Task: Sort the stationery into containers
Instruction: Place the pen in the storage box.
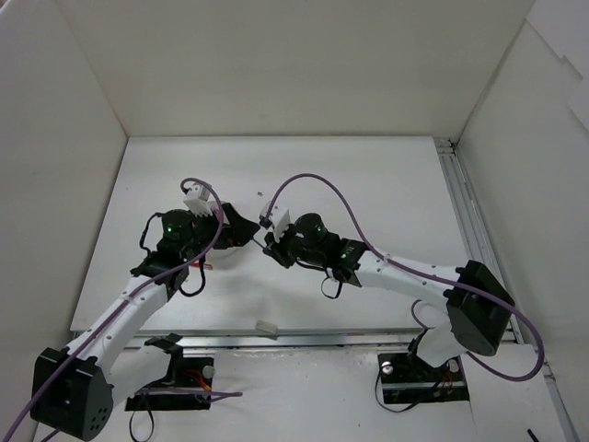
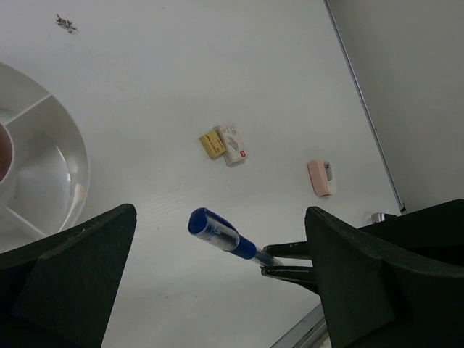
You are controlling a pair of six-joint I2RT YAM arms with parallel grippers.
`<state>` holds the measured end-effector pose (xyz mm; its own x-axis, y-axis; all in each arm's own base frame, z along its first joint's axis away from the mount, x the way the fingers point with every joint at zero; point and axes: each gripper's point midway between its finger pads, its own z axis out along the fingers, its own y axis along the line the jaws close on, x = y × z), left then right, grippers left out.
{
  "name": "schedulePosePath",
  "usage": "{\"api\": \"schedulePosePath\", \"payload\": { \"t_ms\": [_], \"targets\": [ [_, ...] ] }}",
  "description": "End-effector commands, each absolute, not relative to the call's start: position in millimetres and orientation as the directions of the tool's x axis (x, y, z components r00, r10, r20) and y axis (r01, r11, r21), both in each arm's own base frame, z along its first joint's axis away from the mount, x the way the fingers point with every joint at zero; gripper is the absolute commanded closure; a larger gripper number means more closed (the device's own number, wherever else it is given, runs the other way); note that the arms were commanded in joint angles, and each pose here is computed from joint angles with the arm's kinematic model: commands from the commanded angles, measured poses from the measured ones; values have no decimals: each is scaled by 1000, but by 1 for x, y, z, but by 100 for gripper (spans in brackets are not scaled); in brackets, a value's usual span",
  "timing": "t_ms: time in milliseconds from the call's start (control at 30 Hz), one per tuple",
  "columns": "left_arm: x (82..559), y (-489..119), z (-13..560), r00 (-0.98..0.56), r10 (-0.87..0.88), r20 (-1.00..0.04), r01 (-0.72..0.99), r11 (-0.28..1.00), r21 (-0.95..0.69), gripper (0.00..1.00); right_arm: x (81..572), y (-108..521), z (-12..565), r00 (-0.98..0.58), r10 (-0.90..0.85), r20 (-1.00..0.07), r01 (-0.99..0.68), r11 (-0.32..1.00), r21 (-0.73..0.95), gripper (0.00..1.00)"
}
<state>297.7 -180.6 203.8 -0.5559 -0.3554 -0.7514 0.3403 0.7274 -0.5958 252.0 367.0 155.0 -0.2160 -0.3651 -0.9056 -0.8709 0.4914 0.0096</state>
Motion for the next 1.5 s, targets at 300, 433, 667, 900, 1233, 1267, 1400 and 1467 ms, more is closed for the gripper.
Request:
{"api": "schedulePosePath", "payload": {
  "t_ms": [300, 433, 667, 900, 1233, 1267, 1400, 1467],
  "targets": [
    [302, -190, 259, -435, -440, -785, 449, 650, -613, 93, 270, 400, 227, -137, -108, -985, -837, 544, 57, 100],
    [300, -184, 266, -390, -447, -805, 458, 664, -591, 100, 269, 402, 225, -128, -117, -985, -836, 546, 44, 96],
    [307, -136, 255, -293, -444, -846, 251, 818, -517, 100, 270, 390, 226, -123, -118, -985, -812, 582, 32, 7],
    [316, -52, 238, -101, -433, -895, -106, 900, -423, 100, 277, 356, 219, -109, -156, -982, -731, 681, -27, 2],
    [335, -32, 215, -78, -417, -906, -199, 897, -396, 100, 279, 322, 200, -139, -229, -963, -653, 753, -85, 2],
    [338, -32, 218, -61, -426, -903, -193, 892, -408, 100, 279, 322, 200, -138, -233, -963, -651, 754, -89, 2],
    [345, -31, 213, -33, -427, -904, -198, 889, -413, 100, 279, 317, 197, -146, -246, -958, -642, 761, -98, 2],
    [347, -28, 213, -34, -426, -904, -219, 886, -409, 100, 280, 316, 196, -147, -249, -957, -639, 763, -100, 2]
  ]
}}
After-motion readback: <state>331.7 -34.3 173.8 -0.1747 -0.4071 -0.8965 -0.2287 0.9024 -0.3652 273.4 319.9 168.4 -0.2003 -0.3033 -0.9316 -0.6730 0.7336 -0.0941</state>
